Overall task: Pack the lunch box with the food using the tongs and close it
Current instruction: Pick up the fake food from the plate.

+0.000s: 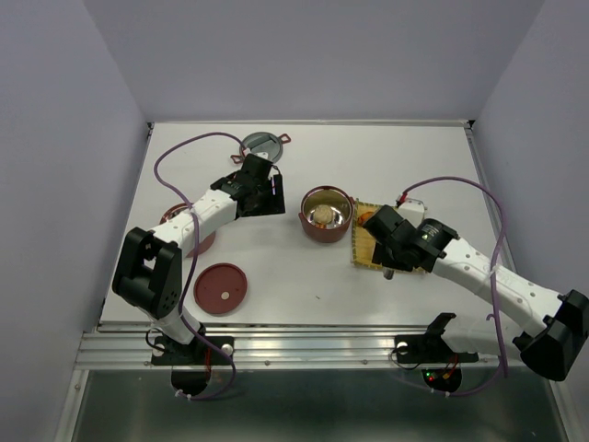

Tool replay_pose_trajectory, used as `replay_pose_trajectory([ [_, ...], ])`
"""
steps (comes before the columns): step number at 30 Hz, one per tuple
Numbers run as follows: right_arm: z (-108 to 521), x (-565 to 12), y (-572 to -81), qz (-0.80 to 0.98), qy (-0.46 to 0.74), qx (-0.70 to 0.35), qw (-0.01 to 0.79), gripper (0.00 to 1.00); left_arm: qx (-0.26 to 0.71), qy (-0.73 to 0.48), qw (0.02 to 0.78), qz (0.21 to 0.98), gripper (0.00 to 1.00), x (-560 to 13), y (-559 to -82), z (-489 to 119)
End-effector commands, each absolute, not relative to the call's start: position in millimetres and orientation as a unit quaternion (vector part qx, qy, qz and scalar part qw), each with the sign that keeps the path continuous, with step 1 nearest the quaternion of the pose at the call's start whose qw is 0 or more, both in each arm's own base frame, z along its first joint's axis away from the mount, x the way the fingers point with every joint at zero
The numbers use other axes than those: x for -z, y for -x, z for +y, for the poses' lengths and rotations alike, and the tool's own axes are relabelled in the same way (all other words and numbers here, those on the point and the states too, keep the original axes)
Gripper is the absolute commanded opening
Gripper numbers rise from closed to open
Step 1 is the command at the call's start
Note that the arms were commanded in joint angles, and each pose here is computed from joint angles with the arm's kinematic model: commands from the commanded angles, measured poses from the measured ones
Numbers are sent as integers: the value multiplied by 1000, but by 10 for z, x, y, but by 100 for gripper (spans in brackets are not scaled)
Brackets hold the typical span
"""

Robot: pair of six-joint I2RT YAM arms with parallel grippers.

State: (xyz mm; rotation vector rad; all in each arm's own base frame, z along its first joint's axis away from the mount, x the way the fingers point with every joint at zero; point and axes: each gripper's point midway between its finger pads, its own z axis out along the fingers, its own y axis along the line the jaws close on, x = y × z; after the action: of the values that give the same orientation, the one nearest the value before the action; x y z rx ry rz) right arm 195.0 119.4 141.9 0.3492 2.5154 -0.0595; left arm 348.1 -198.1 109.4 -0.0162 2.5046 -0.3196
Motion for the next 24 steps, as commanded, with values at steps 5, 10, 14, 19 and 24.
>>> replay_pose_trajectory([
  [5,1242,-1465,-2103,937,-134,20,321,49,120,2,318,941,76,-1155,-3528,-2007],
  [10,1249,-1419,-2103,939,-132,22,318,45,121,1,318,940,76,-1160,-3536,-2017],
  [14,1248,-1429,-2102,938,-133,20,319,40,121,0,317,941,76,-1158,-3533,-2022],
  [19,1263,-1507,-2115,936,-134,11,325,33,120,0,318,940,76,-1164,-3533,-2023],
  [24,1225,-1581,-2107,935,-136,19,327,27,120,0,318,940,76,-1164,-3529,-2022],
])
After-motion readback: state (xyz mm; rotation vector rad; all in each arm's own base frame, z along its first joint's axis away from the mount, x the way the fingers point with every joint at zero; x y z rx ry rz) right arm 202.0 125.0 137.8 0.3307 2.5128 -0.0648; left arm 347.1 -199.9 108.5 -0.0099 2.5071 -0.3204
